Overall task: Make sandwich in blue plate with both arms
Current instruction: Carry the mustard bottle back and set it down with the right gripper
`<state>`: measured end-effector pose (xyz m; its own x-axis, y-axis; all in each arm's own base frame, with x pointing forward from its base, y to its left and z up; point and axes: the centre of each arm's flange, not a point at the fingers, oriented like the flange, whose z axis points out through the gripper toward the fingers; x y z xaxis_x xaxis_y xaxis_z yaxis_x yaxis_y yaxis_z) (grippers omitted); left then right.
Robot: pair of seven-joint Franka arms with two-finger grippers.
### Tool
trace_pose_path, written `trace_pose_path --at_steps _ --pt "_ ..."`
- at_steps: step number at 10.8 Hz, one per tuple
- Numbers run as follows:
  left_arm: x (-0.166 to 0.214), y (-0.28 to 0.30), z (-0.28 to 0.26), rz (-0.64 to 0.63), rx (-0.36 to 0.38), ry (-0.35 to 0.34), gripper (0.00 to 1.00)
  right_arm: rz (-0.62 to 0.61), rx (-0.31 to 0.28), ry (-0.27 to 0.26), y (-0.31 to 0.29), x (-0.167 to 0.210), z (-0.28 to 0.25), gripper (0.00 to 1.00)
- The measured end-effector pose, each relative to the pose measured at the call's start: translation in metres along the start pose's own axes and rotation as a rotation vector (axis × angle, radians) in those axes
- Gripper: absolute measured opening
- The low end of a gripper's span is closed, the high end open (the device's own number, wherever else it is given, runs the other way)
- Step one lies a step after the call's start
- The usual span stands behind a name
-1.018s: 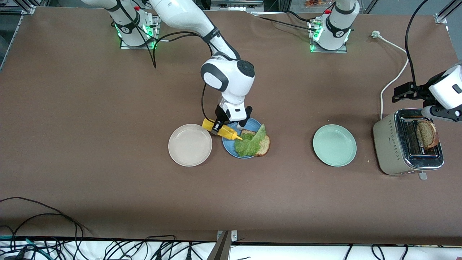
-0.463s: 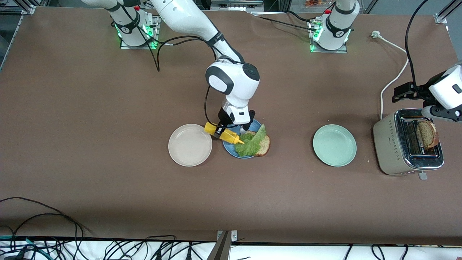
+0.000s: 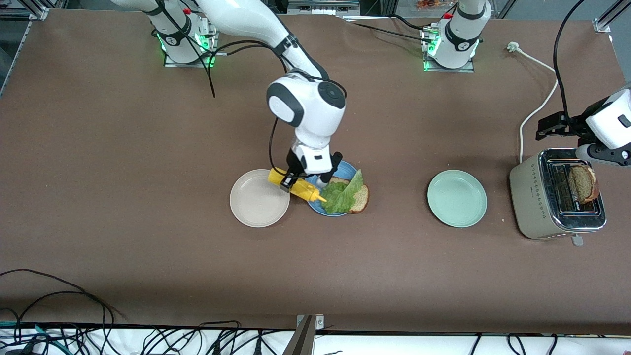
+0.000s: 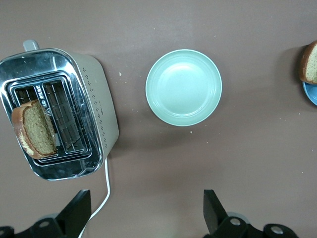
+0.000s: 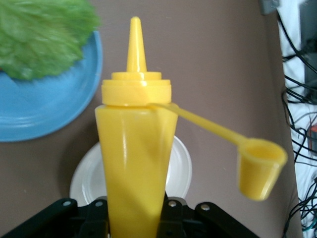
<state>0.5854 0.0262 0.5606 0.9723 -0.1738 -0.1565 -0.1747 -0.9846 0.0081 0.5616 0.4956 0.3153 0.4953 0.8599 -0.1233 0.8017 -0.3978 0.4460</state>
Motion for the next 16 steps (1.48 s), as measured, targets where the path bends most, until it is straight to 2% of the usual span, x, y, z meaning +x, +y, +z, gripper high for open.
trace_pose_path --at_steps 4,7,9,11,14,16 --pt "-0.001 -0.012 0.005 -0.019 0.005 -0.012 1.00 0.057 0.211 0.088 0.127 -0.067 -0.022 0.19" --pt "0.009 -0.065 0.045 -0.087 0.006 -0.062 1.00 0.062 0.363 0.187 0.212 -0.147 -0.012 0.19" --pt "0.018 -0.110 0.076 -0.145 -0.013 -0.052 1.00 0.022 0.472 0.254 0.250 -0.203 0.003 0.19" --pt "0.027 -0.145 0.098 -0.136 -0.015 -0.005 1.00 -0.030 0.551 0.319 0.286 -0.262 0.019 0.19" --pt "0.022 -0.190 0.128 -0.113 -0.037 -0.007 0.98 -0.101 0.660 0.486 0.316 -0.346 0.055 0.19" --pt "0.017 -0.211 0.149 -0.141 -0.059 -0.030 0.96 -0.114 0.733 0.634 0.318 -0.402 0.091 0.19"
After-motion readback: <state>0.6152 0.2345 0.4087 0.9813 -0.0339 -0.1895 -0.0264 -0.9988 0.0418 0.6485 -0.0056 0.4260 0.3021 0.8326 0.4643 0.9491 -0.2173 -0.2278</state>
